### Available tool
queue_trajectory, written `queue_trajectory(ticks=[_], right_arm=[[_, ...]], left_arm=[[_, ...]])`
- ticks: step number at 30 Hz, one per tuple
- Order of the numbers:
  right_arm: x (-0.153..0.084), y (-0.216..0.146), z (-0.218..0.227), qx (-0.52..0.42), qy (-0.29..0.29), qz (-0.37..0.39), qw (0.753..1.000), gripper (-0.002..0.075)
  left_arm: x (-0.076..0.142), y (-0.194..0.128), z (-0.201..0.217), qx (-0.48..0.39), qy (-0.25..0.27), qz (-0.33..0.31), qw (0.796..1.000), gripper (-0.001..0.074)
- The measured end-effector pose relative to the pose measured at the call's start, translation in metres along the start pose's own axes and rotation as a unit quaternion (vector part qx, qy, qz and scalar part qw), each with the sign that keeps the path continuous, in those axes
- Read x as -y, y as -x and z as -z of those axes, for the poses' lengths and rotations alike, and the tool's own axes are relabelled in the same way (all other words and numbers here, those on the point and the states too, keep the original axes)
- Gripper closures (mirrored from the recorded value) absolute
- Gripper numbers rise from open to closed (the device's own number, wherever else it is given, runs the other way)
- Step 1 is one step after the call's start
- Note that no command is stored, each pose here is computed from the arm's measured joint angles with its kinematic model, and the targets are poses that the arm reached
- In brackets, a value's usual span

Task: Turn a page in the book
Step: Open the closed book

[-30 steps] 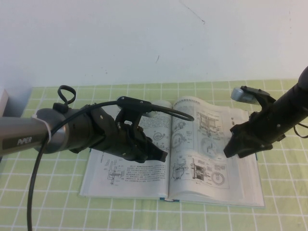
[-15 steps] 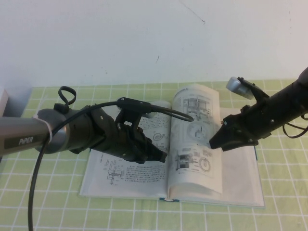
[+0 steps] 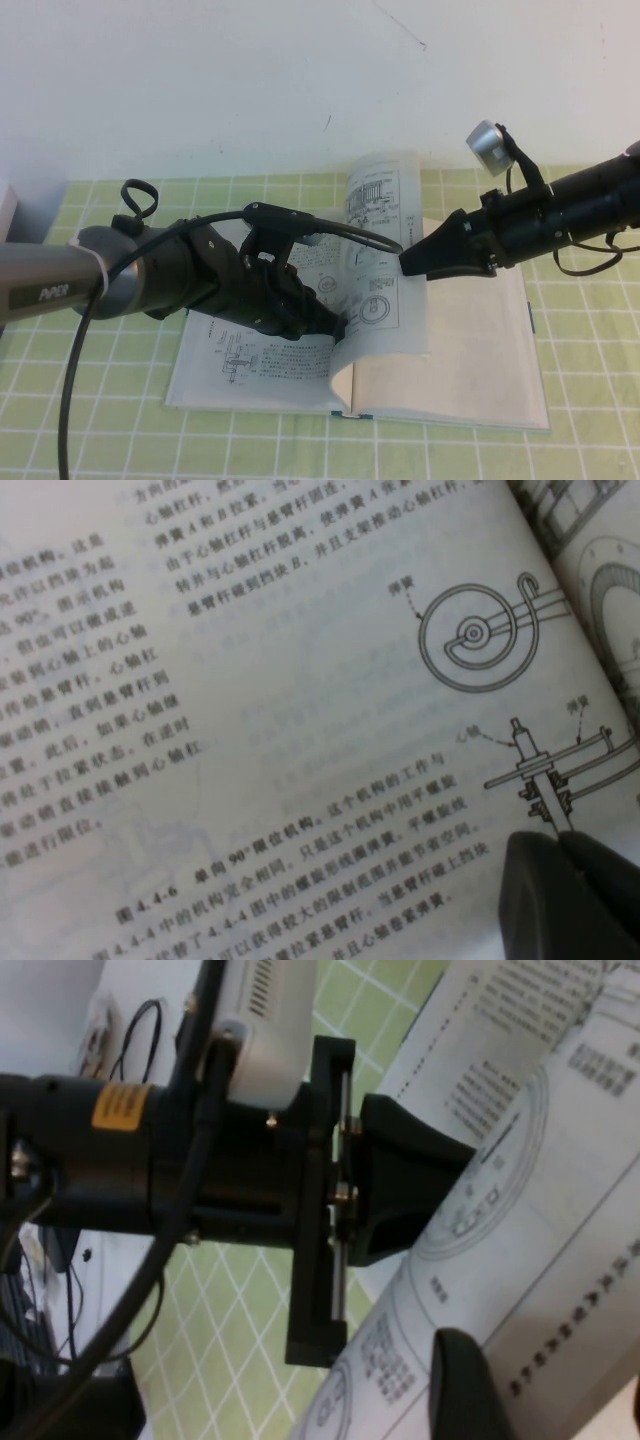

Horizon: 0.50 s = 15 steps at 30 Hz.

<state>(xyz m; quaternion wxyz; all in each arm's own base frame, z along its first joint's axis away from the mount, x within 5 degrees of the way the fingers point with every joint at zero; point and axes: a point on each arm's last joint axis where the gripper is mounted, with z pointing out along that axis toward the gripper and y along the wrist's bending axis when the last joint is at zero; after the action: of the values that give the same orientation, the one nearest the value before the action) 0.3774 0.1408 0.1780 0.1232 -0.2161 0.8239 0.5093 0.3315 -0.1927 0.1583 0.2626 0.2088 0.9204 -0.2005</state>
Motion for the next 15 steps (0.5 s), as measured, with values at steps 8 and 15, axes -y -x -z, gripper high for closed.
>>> queue_trajectory(ticks=[8, 15], right_arm=[[-0.008, 0.008, 0.001, 0.046, 0.045, -0.009, 0.998, 0.0381], [-0.011, 0.013, 0.002, 0.072, 0.062, -0.02, 0.995, 0.0391]], left_arm=[[-0.001, 0.0, 0.0, 0.0, 0.0, 0.0, 1.0, 0.0738], [0.0, 0.0, 0.0, -0.001, -0.001, -0.002, 1.0, 0.0738]])
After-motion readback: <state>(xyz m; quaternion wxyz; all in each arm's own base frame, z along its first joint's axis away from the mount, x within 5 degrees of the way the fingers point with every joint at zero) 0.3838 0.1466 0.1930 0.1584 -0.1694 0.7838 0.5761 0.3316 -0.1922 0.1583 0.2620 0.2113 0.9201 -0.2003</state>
